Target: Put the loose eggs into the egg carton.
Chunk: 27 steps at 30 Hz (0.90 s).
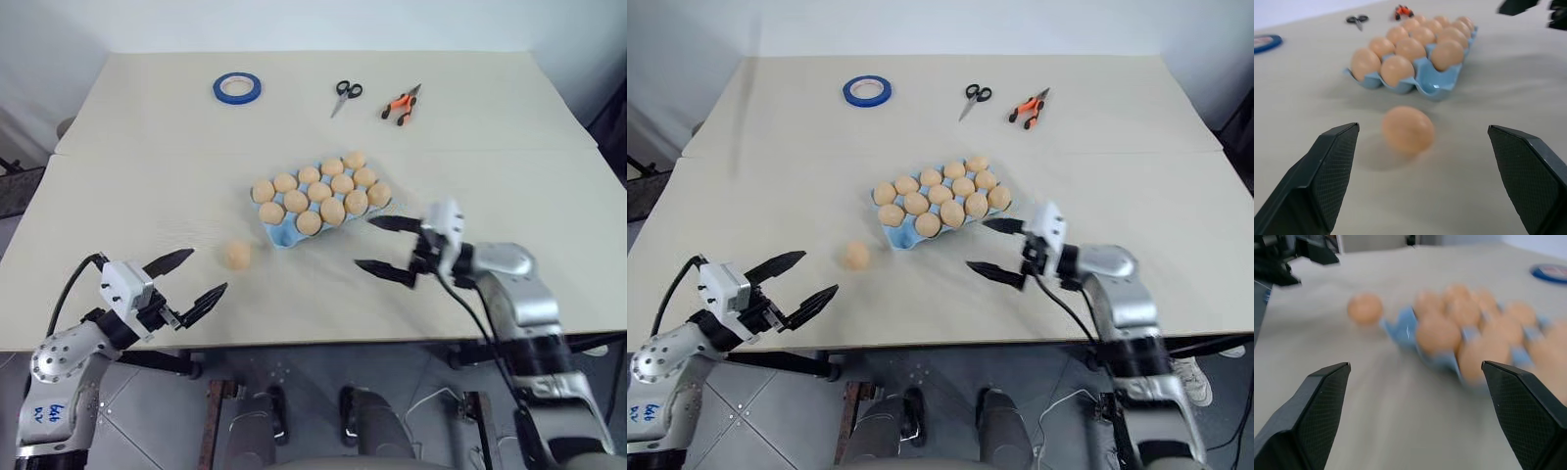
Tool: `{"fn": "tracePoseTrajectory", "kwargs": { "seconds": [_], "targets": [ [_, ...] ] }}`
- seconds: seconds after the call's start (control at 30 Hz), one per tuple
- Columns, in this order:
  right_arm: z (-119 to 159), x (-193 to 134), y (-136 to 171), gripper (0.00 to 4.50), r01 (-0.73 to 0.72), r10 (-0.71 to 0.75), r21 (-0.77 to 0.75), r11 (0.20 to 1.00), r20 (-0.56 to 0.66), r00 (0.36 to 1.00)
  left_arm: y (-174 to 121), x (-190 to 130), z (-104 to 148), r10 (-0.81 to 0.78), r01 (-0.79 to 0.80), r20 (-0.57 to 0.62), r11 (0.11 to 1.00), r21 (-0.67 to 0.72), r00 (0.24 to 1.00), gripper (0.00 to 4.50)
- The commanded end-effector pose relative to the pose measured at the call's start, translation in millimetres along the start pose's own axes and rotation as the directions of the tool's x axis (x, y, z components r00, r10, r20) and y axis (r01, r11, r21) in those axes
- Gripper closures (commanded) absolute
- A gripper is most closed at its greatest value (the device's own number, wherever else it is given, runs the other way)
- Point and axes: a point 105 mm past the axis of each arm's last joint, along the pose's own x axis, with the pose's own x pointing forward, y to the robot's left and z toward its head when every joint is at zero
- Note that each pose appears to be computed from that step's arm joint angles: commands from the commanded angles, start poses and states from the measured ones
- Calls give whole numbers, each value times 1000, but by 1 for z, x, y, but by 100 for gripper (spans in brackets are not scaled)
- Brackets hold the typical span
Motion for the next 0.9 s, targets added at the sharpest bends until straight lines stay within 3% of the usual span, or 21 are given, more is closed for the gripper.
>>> {"fn": "tracePoseTrajectory", "kwargs": {
  "seconds": [0.03, 0.27, 0.6, 0.73, 0.9],
  "targets": [
    [9, -34, -2, 1, 62, -57, -86, 994, 55, 997, 5, -11, 6, 5, -5, 0, 1000, 27, 1000, 0],
    [2, -57, 6, 1, 107, -100, -119, 987, 62, 993, 26, -35, -3, 90, -89, -45, 996, 20, 995, 0],
    [17, -37, 24, 1, -8, 21, -93, 996, 139, 990, 26, -60, -26, 171, -179, -108, 981, -73, 979, 0],
    [16, -34, 22, 1, -10, 23, -99, 995, 133, 991, 17, -45, -25, 120, -128, -88, 988, -87, 989, 0],
    [15, -33, 19, 1, -8, 21, -101, 995, 128, 992, 6, -5, -22, 16, -20, -44, 996, -84, 999, 0]
  ]
}}
